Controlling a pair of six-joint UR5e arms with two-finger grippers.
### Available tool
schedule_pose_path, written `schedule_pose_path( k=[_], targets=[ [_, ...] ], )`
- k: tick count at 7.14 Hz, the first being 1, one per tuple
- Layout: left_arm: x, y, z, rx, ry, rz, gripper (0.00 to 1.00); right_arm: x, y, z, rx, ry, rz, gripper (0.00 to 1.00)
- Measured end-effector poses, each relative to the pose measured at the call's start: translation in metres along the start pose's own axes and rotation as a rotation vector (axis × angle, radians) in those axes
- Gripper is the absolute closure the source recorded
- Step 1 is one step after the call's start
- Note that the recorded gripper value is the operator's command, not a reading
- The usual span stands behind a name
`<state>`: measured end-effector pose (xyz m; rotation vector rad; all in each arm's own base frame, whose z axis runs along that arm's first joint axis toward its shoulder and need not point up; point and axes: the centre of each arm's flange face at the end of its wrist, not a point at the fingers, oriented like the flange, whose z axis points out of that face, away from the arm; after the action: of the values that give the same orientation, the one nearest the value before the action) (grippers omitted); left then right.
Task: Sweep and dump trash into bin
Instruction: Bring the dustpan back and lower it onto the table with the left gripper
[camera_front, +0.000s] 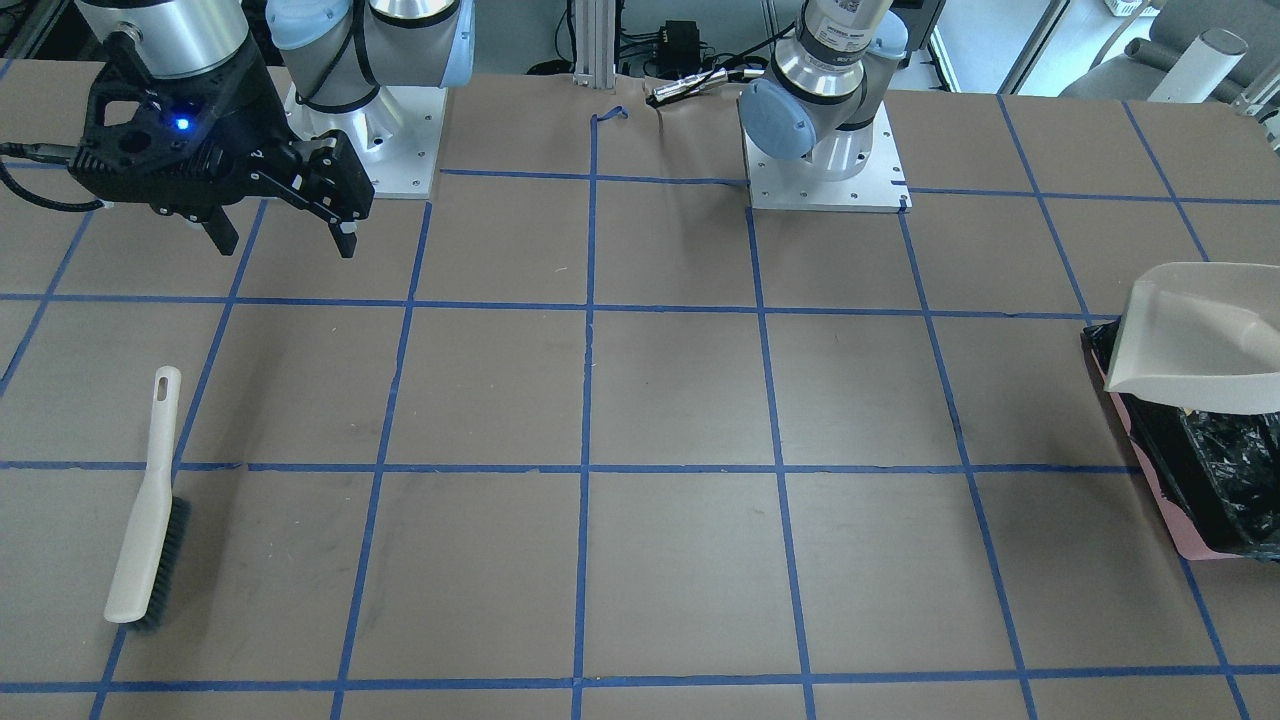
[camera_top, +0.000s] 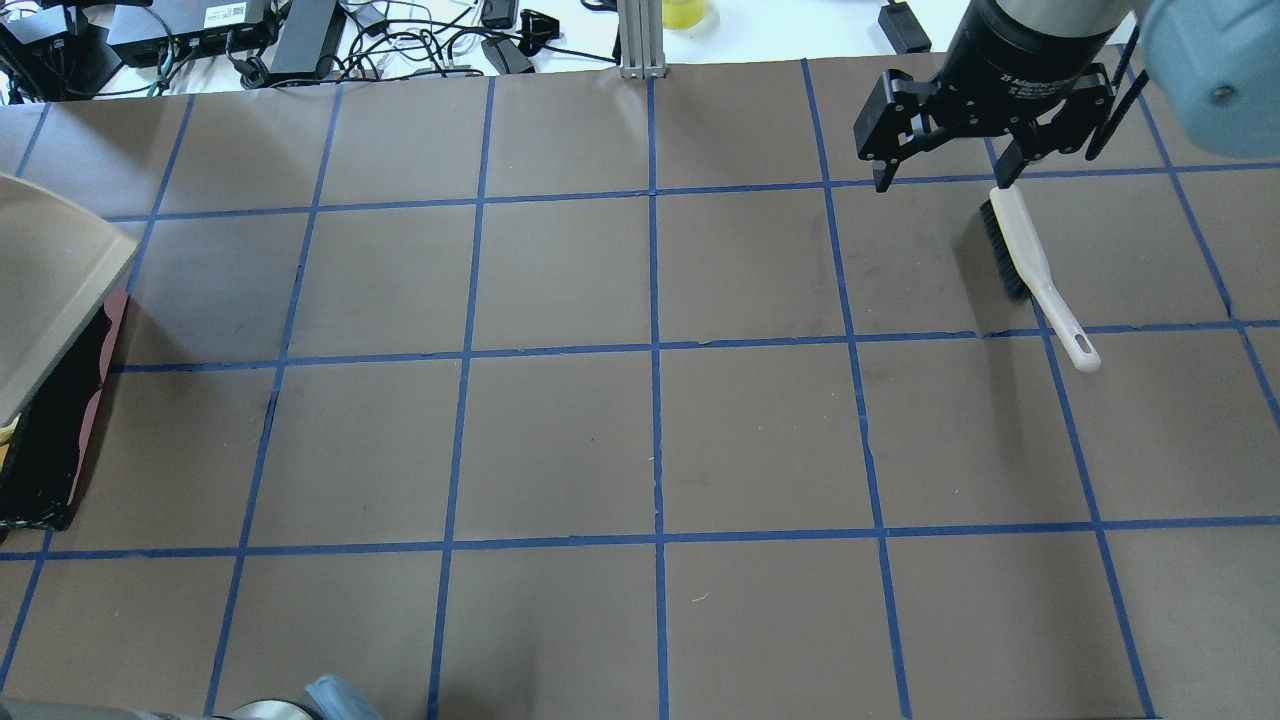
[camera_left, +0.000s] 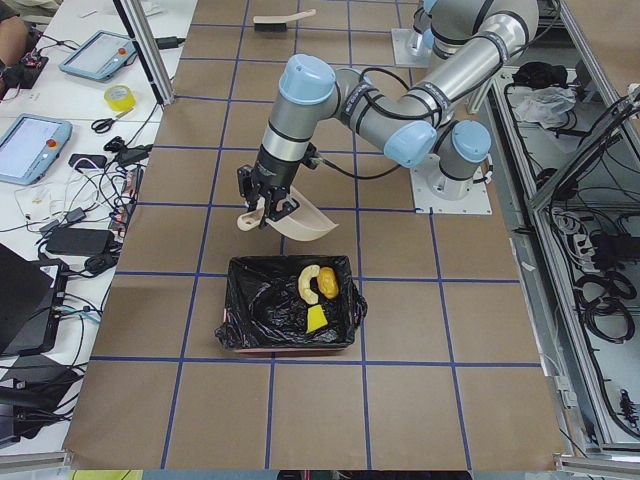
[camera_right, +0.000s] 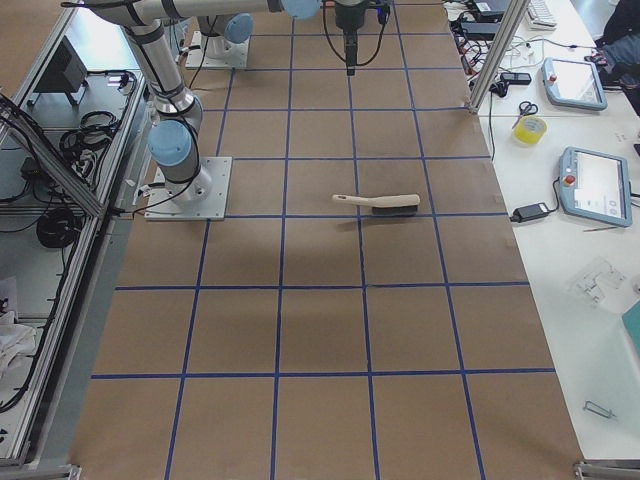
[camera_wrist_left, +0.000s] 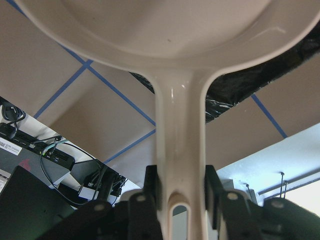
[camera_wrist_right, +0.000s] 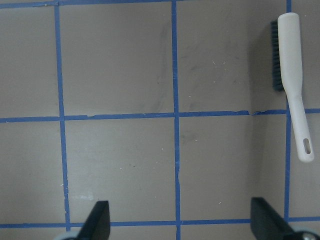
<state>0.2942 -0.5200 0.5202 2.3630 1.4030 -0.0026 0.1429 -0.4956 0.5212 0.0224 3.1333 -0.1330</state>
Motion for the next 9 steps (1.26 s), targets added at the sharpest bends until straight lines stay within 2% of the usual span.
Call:
schedule_pose_path(
  k=[2,3,5,7,9],
  targets=[
    [-0.047,-0.051,-0.011,0.103,0.007,-0.151,1.00,0.000,0.000,0.000,0.000,0.001,-0.001,0.00],
    [-0.062,-0.072,-0.005,0.152,0.027,-0.217,1.00,0.000,0.000,0.000,0.000,0.000,-0.001,0.00],
    [-0.099,-0.123,0.024,0.268,0.112,-0.339,1.00,0.000,0.000,0.000,-0.001,-0.002,-0.002,0.00],
    [-0.145,-0.180,0.057,0.316,0.217,-0.397,1.00,0.000,0.000,0.001,-0.001,-0.003,-0.002,0.00],
    [-0.172,-0.207,0.098,0.303,0.306,-0.481,1.00,-0.001,-0.001,0.001,-0.001,-0.005,-0.001,0.00]
  ],
)
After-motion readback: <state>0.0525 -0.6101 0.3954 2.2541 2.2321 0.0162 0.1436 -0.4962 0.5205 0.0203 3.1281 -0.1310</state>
